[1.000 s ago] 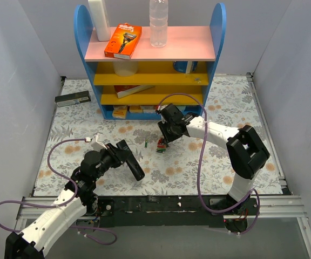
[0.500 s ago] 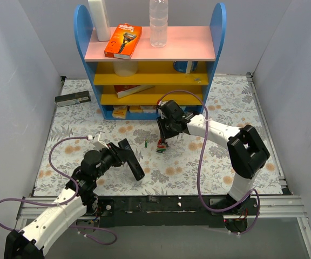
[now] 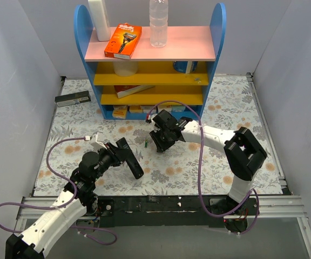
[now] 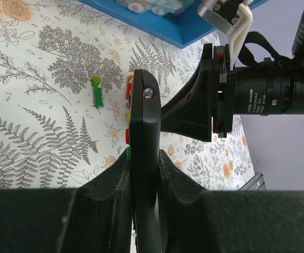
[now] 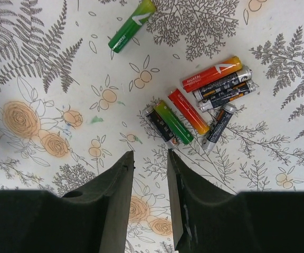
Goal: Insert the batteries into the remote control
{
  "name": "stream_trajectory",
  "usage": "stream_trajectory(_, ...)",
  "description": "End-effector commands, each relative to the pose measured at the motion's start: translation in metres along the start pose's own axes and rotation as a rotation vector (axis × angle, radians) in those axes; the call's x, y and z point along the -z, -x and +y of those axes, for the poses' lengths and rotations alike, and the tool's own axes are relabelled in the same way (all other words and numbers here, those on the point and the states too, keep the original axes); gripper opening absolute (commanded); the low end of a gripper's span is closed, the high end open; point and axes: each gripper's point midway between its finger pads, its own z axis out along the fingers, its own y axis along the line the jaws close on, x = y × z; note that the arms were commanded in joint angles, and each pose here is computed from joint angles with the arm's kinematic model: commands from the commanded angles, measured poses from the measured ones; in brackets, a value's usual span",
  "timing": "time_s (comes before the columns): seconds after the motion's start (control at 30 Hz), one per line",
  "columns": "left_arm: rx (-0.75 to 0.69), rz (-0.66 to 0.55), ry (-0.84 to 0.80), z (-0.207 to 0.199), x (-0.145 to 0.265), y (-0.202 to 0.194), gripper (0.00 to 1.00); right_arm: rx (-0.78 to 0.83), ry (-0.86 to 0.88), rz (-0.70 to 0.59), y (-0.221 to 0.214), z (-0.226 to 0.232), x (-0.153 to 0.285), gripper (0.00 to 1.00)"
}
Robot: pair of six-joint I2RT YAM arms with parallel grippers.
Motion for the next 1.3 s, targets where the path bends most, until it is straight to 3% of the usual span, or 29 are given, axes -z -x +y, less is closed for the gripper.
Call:
stream_trajectory(0.0, 0.015, -0.024, 0.017, 0.004, 0.001, 0.003, 0.00, 0.069, 0.001, 0.030, -0.007, -0.001, -0.004, 0.39)
stream_trajectory(0.97, -0.034, -0.042, 0.040, 0.005, -0.002, 0.011, 0.00, 0.197, 0.032, 0.047, 0.019, 0.009, -0.031, 0.39)
stream_trajectory(1.23, -0.035, -0.042, 0.047, 0.005, -0.002, 0.012, 0.00, 0.210, 0.043, 0.064, 0.015, 0.013, -0.034, 0.34)
stream_trajectory(1.27, -0.035, -0.044, 0.045, 0.005, -0.002, 0.012, 0.00, 0.211, 0.047, 0.063, 0.015, 0.014, -0.034, 0.28)
